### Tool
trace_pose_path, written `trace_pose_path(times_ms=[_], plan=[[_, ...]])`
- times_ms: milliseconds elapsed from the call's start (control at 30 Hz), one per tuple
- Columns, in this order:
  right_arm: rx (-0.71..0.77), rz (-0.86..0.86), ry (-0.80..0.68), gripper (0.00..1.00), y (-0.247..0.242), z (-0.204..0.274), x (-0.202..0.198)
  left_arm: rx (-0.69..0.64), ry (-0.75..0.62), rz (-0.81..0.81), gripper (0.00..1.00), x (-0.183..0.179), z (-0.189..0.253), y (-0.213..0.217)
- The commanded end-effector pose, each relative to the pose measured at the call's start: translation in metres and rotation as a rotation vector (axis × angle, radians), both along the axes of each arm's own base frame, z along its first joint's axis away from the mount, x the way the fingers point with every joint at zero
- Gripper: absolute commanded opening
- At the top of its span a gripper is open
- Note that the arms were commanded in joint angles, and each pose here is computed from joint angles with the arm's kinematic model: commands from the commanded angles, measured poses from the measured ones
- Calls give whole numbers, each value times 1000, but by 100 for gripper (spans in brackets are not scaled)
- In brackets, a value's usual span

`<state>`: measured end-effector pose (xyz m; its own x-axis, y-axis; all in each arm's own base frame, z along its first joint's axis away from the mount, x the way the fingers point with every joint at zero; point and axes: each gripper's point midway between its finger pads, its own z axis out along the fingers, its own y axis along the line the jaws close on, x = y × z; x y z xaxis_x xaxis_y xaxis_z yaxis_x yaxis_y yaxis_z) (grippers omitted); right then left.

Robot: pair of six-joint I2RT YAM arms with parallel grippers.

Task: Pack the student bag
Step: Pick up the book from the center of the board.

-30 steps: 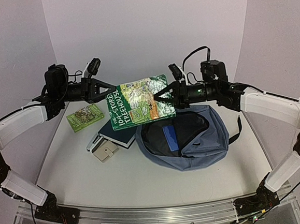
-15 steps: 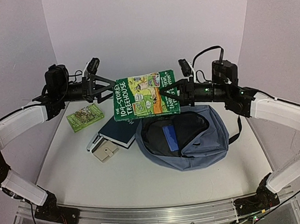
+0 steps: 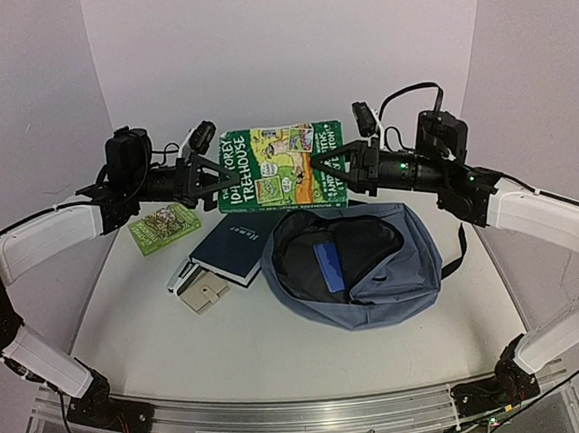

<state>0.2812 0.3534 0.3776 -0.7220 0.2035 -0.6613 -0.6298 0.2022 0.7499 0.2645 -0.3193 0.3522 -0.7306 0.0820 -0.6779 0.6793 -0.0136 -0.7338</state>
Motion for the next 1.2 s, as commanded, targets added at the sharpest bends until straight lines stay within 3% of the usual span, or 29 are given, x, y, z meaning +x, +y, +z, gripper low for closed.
trace_pose_path(times_ms=[0,200,367,433,500,600,700,933,1067,1167], plan=[[95,2,-108,0,1,35,1,-52,-90,-27,76,-7,32,1],[54,-2,-80,0,5,16,7,-79,-76,-52,53,-11,36,1],[1,-54,-80,2,2,8,15,-56,-34,-14,18,-5,25,0],[-50,-102,-82,20,-3,1,20,-37,-8,12,8,0,18,-1],[-114,-161,-89,44,-12,-9,26,-10,16,50,1,7,9,-1],[-247,-297,-62,78,-33,-32,40,36,49,130,0,22,-4,0],[-409,-461,-9,95,-64,-61,54,74,104,197,0,38,-18,7],[-630,-748,153,98,-159,-126,78,107,186,299,0,61,-44,26],[-686,-786,269,98,-197,-173,84,128,239,311,0,65,-60,28],[-732,-758,319,98,-197,-203,83,145,278,314,0,65,-72,27]])
